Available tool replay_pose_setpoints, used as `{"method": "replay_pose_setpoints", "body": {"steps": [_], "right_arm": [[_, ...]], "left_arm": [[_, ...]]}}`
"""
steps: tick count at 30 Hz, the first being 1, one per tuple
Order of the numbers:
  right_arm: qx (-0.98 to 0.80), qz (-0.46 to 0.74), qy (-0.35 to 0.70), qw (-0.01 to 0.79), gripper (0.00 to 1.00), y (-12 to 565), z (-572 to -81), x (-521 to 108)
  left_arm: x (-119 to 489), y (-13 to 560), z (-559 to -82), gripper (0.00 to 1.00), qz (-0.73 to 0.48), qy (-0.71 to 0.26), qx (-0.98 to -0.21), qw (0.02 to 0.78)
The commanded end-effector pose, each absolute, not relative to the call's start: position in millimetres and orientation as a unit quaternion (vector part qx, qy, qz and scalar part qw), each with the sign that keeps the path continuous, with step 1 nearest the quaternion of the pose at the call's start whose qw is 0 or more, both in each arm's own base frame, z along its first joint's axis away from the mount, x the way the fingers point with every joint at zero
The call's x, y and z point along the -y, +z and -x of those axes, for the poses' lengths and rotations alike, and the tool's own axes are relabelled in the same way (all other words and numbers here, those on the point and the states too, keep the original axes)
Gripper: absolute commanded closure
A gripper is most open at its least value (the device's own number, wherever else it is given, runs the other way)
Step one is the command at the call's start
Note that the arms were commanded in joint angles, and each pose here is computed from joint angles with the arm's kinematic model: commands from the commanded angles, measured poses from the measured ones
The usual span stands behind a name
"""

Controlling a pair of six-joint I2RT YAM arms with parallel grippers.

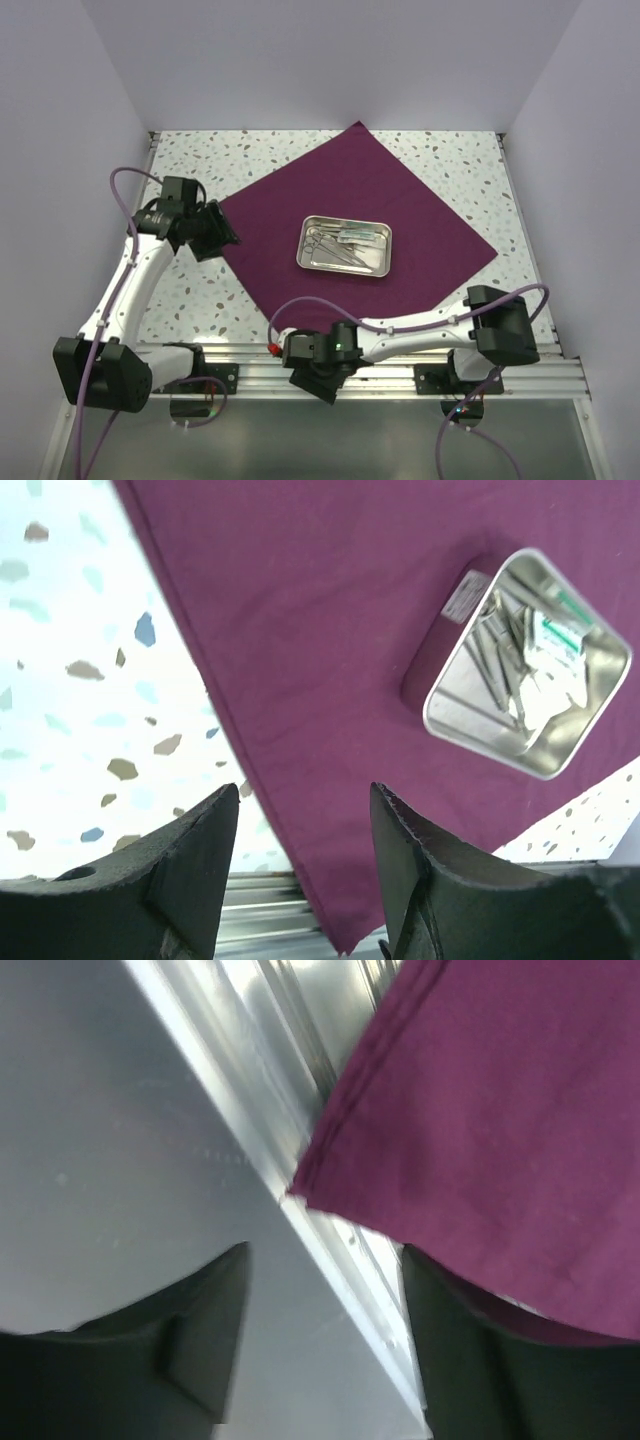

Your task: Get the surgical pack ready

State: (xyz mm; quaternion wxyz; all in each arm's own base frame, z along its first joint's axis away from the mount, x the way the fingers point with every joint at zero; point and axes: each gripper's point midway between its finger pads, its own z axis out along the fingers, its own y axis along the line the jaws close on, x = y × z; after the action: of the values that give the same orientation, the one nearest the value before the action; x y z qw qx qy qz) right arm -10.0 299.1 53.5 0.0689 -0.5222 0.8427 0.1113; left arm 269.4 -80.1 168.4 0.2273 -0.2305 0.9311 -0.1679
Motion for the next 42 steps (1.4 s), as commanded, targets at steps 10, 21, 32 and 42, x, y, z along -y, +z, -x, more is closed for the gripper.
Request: {"method": "replay_pose_setpoints", "body": {"steps": [10, 21, 32, 42], "right_arm": [[-0.853, 0.497, 0.089, 0.135, 0.44, 28, -1, -335], [-0.865, 0.484, 0.038, 0.129, 0.65, 3, -4, -323], [-0.870, 0.473, 0.002, 0.141, 0.84, 6, -17, -299], [-0.866, 0.470, 0.011, 0.170, 1.00, 38, -35, -304]], "left_arm": [[74, 163, -226, 0.41, 0.243, -0.165, -0.931, 0.216], [79, 161, -222, 0.41, 0.234, -0.178, -0.932, 0.211], [82, 158, -228, 0.41, 0.232, -0.185, -0.932, 0.207], [84, 156, -234, 0.41, 0.235, -0.187, -0.932, 0.202]]}}
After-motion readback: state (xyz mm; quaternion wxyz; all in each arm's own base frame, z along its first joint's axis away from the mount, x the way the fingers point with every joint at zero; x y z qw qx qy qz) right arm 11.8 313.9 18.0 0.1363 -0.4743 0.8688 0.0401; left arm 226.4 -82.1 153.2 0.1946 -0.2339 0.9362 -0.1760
